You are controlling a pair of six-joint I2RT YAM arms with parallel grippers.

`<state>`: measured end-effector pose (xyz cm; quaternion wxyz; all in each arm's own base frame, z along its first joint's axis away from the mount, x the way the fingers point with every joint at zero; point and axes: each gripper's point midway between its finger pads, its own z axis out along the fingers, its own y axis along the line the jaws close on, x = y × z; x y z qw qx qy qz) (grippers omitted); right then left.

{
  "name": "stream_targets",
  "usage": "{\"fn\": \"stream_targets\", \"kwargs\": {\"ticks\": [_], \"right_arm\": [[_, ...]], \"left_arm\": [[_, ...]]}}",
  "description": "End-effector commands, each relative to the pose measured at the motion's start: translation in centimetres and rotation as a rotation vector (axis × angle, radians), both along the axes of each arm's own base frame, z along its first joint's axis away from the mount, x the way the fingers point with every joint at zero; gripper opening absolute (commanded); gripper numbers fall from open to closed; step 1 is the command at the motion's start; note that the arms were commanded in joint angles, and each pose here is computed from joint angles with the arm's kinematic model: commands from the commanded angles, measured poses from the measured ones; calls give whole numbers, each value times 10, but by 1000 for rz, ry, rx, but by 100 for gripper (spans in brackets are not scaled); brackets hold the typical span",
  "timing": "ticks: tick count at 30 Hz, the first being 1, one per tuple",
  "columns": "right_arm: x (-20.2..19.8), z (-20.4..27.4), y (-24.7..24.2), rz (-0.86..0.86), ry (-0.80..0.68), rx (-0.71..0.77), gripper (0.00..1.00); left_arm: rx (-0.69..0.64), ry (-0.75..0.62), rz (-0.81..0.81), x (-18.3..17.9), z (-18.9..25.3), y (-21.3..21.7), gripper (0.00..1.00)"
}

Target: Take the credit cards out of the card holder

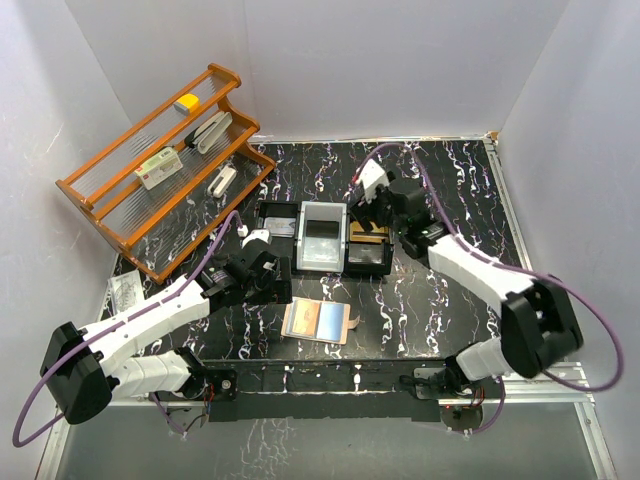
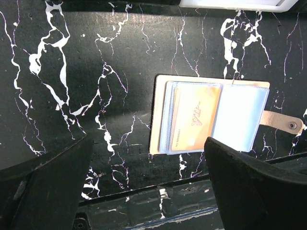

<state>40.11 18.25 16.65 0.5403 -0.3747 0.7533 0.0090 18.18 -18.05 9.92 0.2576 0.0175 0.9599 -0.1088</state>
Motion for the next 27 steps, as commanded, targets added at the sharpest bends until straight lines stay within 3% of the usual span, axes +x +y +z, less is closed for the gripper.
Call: {"fn": "stream_targets", "kwargs": {"ticks": [1, 4, 6, 10, 13, 18, 27], "right_arm": [[-11, 82, 5, -189, -20, 496, 76], [-32, 85, 0, -325, 111, 728, 97], [-49, 85, 5, -333, 201, 820, 98], [-86, 87, 35, -178, 357, 1029, 98], [-102, 56, 40, -241, 518, 1102, 98], [-141, -7, 57, -420, 679, 1035, 88], [-198, -64, 102, -575, 695, 767, 75]], "left_arm": [[-13, -5, 15, 1, 4, 0, 99], [-13, -23, 39, 4, 6, 3, 99], [-17, -36, 55, 6, 9, 4, 99], [-2, -55, 105, 8, 12, 12, 99], [26, -80, 164, 11, 15, 23, 99], [57, -79, 215, 10, 13, 34, 99], [-22, 48, 334, 7, -11, 49, 99]]}}
